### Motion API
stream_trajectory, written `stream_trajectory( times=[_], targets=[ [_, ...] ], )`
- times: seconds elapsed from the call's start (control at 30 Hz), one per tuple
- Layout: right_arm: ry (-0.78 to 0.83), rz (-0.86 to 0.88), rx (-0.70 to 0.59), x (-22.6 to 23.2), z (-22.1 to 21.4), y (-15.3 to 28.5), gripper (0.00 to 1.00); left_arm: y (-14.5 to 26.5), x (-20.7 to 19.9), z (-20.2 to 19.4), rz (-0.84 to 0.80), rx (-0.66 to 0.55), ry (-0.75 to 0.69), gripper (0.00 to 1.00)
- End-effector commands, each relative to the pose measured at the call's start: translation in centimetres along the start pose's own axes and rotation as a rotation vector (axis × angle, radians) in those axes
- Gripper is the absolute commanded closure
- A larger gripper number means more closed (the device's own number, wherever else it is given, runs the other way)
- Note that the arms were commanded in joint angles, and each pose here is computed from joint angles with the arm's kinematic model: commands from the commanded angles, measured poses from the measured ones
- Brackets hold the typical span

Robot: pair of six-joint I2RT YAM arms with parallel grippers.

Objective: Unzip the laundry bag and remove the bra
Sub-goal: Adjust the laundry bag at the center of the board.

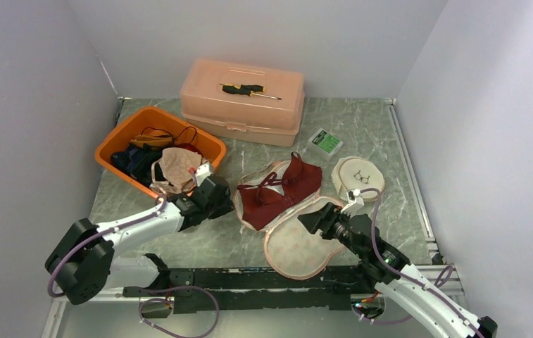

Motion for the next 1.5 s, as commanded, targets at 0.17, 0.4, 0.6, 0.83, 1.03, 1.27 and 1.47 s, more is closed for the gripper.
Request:
stream_trajectory(
  times=[0.17,0.4,0.6,0.83,1.03,1.27,1.47],
  targets=[
    [-0.006,-0.013,0.043,-0.8,-1.0,0.3,0.25,-0.9,-2.5,0.6,-0.146,0.03,0.038,0.46],
    [-0.01,-0.018,0.037,-0.6,-0.6,0.5,0.25,-2.7,-2.2,-0.1,-0.079,0.064,0.0,0.57],
    [-0.015,-0.035,0.042,-0.1,-0.1,1.0,0.26,-2.8,-1.2,-0.9,-0.104,0.066,0.05,0.78],
    [-0.164,-0.262,-0.01,-2.6,-0.7,0.9,0.2,-0.7,-2.5,-3.0,-0.121,0.003,-0.013,0.97],
    [-0.212,-0.276,-0.086,-2.9,-0.4,-0.2,0.2,0.3,-1.5,-5.9,-0.054,-0.037,0.072,0.97],
    [-0.187,-0.29,-0.098,-2.5,0.0,-2.2,0.24,1.0,1.0,-6.8,0.012,-0.105,0.23,0.97],
    [-0.172,-0.293,-0.021,-2.9,0.0,-4.7,0.26,1.4,2.7,-6.9,0.001,-0.129,0.314,0.97]
  ],
)
Point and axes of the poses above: each gripper's point midway between its finger pads, its own y axis back along the fingers, its own x axis along the line the jaws close on, z = x × y, the point moved 9 cm from there along y, back along the fingers, and after that the axes turned 6 degrees about y, right-handed, at the moved point
